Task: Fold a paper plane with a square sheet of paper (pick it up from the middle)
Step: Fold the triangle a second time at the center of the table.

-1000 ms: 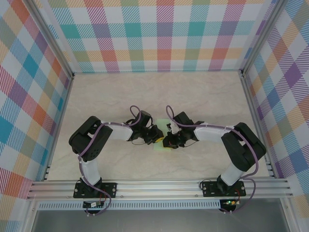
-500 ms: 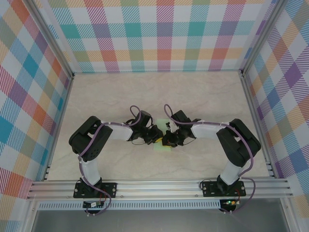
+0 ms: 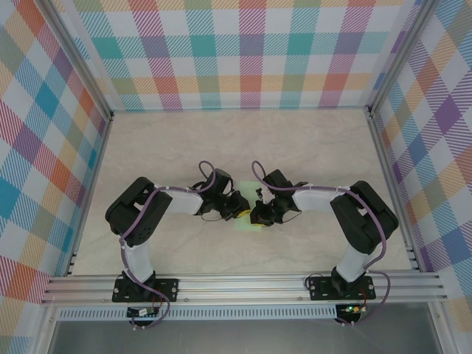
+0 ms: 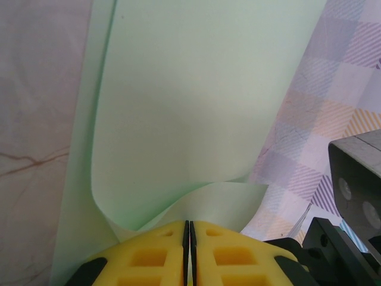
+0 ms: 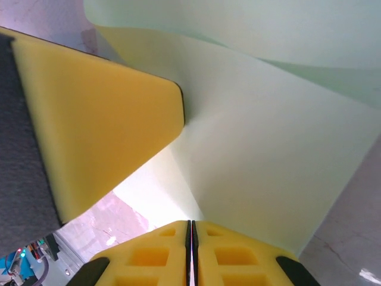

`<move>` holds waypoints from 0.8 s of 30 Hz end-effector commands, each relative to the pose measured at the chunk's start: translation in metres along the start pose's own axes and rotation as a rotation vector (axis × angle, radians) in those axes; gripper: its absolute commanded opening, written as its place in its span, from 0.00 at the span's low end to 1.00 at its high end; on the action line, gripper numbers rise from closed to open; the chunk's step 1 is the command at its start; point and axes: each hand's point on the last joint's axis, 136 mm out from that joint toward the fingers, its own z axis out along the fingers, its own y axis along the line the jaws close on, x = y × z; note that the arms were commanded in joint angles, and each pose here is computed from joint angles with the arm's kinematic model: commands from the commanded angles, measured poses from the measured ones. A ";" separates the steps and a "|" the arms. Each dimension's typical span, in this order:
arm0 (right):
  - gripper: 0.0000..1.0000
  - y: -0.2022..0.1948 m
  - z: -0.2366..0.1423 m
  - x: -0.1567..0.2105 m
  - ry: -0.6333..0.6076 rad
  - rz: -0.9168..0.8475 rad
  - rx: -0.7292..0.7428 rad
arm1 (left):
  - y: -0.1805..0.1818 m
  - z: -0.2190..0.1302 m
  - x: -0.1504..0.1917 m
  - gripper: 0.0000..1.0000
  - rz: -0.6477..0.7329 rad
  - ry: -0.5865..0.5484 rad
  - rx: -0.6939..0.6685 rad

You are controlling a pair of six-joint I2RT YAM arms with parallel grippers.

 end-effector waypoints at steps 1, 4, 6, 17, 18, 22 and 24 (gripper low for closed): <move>0.12 -0.017 0.001 0.007 0.021 0.006 0.061 | 0.038 0.012 0.013 0.12 -0.035 0.035 -0.108; 0.12 -0.020 0.001 0.007 0.022 0.000 0.077 | 0.039 0.012 0.013 0.12 -0.036 0.033 -0.108; 0.12 -0.023 -0.001 0.007 0.021 -0.005 0.099 | 0.039 0.012 0.012 0.12 -0.036 0.033 -0.109; 0.13 -0.032 0.002 0.015 0.049 0.038 0.127 | 0.039 0.013 0.012 0.12 -0.035 0.033 -0.109; 0.13 -0.029 0.001 0.014 0.047 0.032 0.119 | 0.040 0.014 0.012 0.12 -0.038 0.034 -0.109; 0.13 -0.005 -0.009 0.014 0.030 0.000 0.017 | 0.039 0.013 0.013 0.11 -0.035 0.035 -0.108; 0.12 0.000 -0.013 0.014 0.022 -0.006 -0.005 | 0.038 0.013 0.012 0.12 -0.035 0.034 -0.107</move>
